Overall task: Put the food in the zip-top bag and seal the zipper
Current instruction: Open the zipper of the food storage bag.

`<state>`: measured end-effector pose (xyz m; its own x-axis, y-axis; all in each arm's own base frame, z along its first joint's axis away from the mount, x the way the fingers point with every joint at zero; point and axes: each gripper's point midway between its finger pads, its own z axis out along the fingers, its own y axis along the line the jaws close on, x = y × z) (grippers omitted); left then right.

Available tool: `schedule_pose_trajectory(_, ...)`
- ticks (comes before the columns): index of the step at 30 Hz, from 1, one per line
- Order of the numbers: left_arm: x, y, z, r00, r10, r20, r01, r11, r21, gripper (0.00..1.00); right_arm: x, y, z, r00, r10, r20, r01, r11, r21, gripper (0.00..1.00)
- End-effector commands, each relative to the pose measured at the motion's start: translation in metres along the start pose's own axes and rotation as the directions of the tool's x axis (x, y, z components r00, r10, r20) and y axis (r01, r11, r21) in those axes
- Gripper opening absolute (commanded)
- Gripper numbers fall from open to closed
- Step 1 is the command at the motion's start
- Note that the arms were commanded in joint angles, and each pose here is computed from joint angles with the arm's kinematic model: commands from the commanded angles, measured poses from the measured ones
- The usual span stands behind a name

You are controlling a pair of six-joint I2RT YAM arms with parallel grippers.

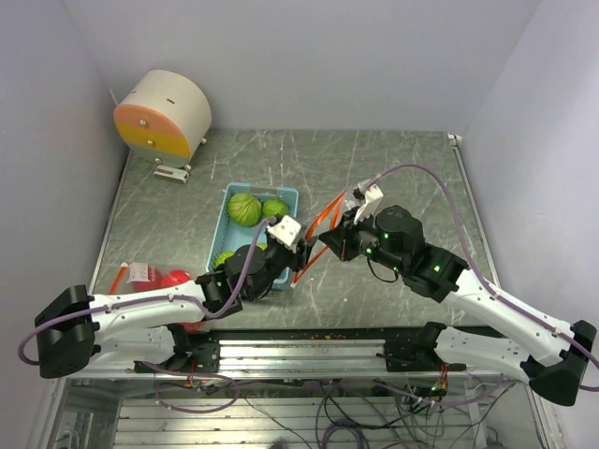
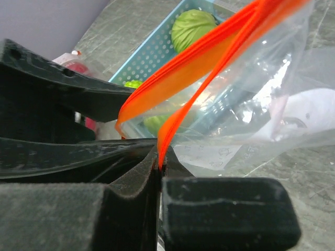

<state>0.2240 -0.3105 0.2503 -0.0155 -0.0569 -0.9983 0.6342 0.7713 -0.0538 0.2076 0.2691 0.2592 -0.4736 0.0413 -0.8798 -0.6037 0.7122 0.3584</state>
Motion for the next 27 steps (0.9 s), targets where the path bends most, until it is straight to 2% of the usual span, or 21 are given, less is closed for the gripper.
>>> schedule_pose_trajectory(1, -0.007, -0.005, 0.010, 0.999, -0.032, 0.034, 0.032, 0.999, 0.010, 0.52, -0.009, 0.013, -0.009, 0.999, -0.023, 0.023, 0.024, 0.998, -0.061, 0.00)
schedule_pose_trajectory(5, 0.002, -0.009, 0.017, 1.000, -0.011, 0.003, 0.011, 1.000, 0.020, 0.45, -0.009, 0.021, -0.012, 0.999, -0.030, 0.022, 0.032, 0.994, -0.103, 0.00)
schedule_pose_trajectory(7, 0.005, -0.010, 0.018, 1.000, 0.005, -0.012, -0.005, 1.000, 0.025, 0.32, -0.010, 0.021, -0.014, 0.999, -0.029, 0.028, 0.032, 0.994, -0.107, 0.00)
schedule_pose_trajectory(9, 0.005, -0.005, 0.017, 1.000, 0.018, -0.025, -0.018, 1.000, 0.004, 0.10, -0.010, 0.018, -0.016, 0.999, -0.034, 0.030, 0.036, 0.995, -0.091, 0.00)
schedule_pose_trajectory(10, 0.004, 0.002, 0.015, 0.999, 0.021, -0.031, -0.022, 0.999, -0.033, 0.07, -0.010, 0.016, -0.017, 0.999, -0.035, 0.031, 0.037, 0.996, -0.078, 0.00)
schedule_pose_trajectory(14, -0.017, 0.045, -0.006, 0.999, 0.028, -0.023, -0.033, 0.972, -0.233, 0.07, -0.009, 0.002, -0.021, 0.999, -0.039, 0.027, 0.039, 0.999, -0.006, 0.00)
schedule_pose_trajectory(18, -0.046, 0.088, -0.041, 0.999, 0.051, -0.004, -0.048, 0.908, -0.417, 0.07, -0.007, -0.035, -0.024, 0.999, -0.037, 0.025, 0.031, 0.980, 0.197, 0.00)
schedule_pose_trajectory(20, -0.057, 0.104, -0.057, 0.998, 0.058, -0.006, -0.053, 0.875, -0.482, 0.07, -0.003, -0.061, -0.029, 0.999, -0.023, 0.028, 0.013, 0.941, 0.338, 0.00)
schedule_pose_trajectory(22, -0.062, 0.117, -0.071, 0.998, 0.061, -0.013, -0.058, 0.848, -0.527, 0.07, 0.000, -0.074, -0.030, 0.999, -0.023, 0.025, 0.010, 0.913, 0.408, 0.00)
schedule_pose_trajectory(25, -0.067, 0.126, -0.085, 0.998, 0.058, -0.009, -0.053, 0.833, -0.550, 0.07, -0.001, -0.072, -0.021, 1.000, -0.023, 0.021, 0.013, 0.916, 0.402, 0.00)
schedule_pose_trajectory(27, -0.068, 0.129, -0.091, 0.998, 0.058, -0.008, -0.053, 0.830, -0.555, 0.07, -0.003, -0.056, -0.007, 0.999, -0.035, 0.010, 0.030, 0.945, 0.326, 0.00)
